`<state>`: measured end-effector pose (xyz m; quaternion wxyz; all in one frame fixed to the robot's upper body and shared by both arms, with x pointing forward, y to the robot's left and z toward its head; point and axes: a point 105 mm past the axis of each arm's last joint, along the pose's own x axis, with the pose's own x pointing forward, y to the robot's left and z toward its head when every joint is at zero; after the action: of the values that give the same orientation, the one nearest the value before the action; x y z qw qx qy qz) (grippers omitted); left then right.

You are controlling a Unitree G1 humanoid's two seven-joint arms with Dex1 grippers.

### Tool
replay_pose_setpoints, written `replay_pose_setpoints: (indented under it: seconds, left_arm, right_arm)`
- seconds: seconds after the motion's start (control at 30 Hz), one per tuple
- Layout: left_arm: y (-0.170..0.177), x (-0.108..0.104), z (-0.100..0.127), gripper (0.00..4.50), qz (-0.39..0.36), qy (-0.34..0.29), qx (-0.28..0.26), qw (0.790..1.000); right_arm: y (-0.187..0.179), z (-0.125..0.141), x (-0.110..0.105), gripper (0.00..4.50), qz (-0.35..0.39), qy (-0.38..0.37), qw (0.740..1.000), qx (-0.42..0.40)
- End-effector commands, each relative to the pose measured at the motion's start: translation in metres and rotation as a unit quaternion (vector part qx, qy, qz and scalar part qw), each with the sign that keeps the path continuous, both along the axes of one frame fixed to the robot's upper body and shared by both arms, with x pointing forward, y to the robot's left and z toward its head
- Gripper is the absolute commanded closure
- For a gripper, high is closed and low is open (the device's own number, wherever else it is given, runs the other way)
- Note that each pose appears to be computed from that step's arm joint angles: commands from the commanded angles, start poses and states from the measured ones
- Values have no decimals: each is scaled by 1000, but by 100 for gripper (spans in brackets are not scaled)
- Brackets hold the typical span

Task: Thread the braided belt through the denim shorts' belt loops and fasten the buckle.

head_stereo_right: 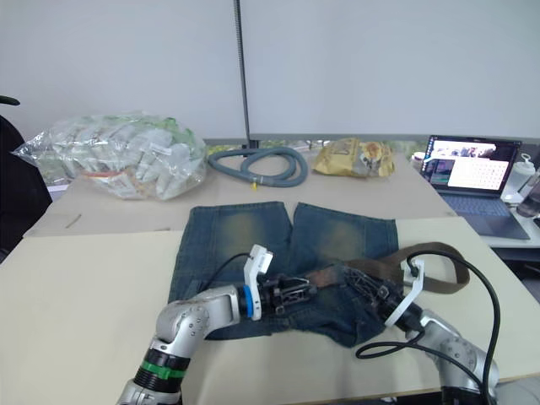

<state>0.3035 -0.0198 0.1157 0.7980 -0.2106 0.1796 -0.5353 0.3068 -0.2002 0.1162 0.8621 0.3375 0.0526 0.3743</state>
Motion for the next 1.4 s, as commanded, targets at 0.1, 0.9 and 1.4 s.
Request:
replay_pose_setpoints:
  seconds: [0.1,0.9,1.4]
  left_arm:
    - [-3,9,12,211,19,-26,-4,999]
    - [-10,20,0,211,33,-33,18,999]
    - [-16,3,6,293,-22,-18,-17,999]
  right_arm:
    - [2,14,-2,450,3,-32,999,7]
    - [4,15,-4,450,4,-36,999,15]
    - [6,15,-4,450,2,-39,999,19]
